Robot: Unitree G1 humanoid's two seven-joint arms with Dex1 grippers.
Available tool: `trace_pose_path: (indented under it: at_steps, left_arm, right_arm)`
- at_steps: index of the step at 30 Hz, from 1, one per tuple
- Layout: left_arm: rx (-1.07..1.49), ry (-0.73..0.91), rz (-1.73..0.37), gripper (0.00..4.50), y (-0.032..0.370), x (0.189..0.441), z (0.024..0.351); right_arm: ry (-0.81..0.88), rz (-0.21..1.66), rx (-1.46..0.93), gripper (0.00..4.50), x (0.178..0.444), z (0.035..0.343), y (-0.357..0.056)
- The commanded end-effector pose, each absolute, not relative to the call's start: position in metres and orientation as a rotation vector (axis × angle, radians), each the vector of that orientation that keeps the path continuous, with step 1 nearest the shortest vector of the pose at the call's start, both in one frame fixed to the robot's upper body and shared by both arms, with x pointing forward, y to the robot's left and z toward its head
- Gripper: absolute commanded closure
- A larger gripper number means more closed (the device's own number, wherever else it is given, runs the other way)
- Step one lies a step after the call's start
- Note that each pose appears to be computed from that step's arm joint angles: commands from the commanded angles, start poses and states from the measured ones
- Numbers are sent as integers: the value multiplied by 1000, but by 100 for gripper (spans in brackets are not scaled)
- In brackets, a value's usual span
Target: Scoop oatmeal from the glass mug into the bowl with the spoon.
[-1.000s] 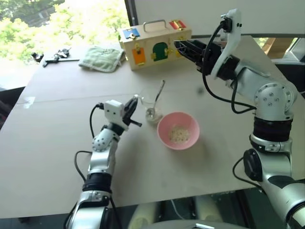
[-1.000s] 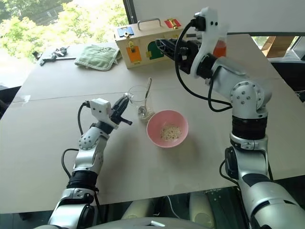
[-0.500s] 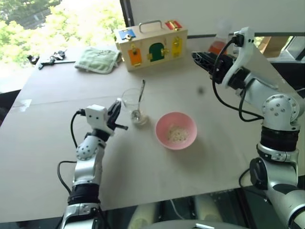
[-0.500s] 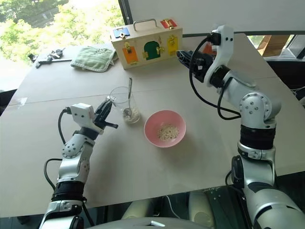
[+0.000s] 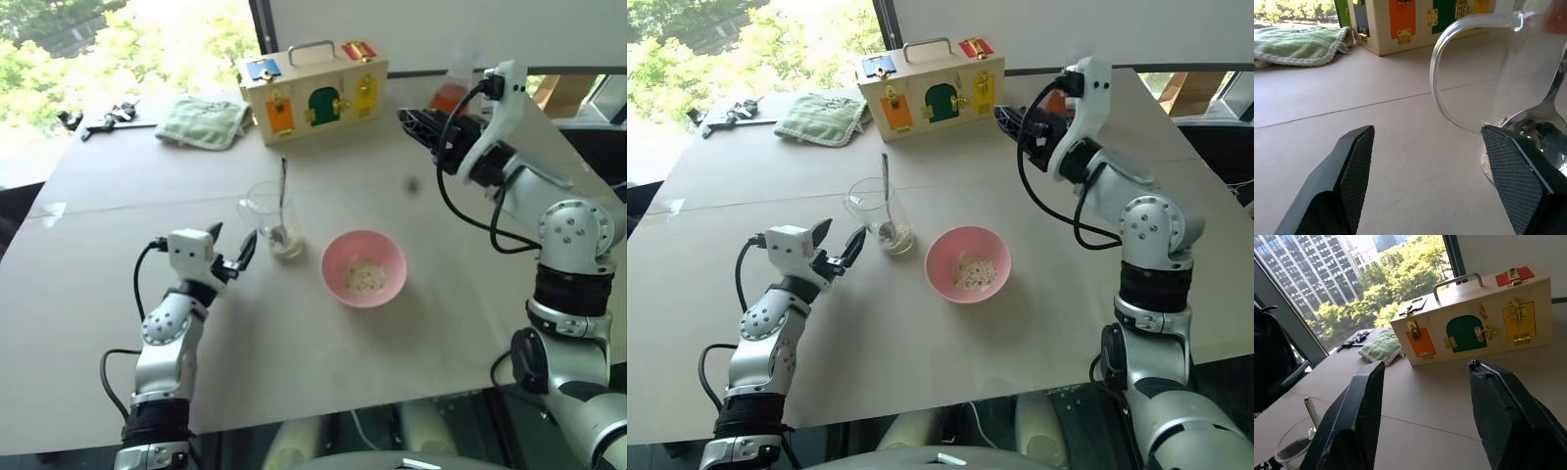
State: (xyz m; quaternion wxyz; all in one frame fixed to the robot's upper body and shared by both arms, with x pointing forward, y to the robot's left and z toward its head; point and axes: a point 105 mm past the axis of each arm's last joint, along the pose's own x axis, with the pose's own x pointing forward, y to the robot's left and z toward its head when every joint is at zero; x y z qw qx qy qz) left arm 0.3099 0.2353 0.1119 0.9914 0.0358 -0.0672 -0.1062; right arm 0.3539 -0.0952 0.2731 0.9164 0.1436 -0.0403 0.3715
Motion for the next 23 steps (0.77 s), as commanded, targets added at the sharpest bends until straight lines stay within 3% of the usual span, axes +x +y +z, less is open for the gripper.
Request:
trace_pose_path:
  at_steps: [1,7,13,18,23]
  left_arm:
    - [90,-142,-243,85,238,290,124]
    - [103,30,-320,85,233,249,94]
    - [221,139,-387,85,224,225,65]
    - [235,104,-477,85,213,220,66]
    - [250,88,-498,85,212,221,67]
  right_arm:
    - [-136,878,256,174,327,272,-98]
    - [7,802,71,174,319,183,-136]
    - [126,861,-30,174,285,108,-169]
    - [156,904,-106,174,264,84,-192]
    - [139,870,-101,174,261,77,-204]
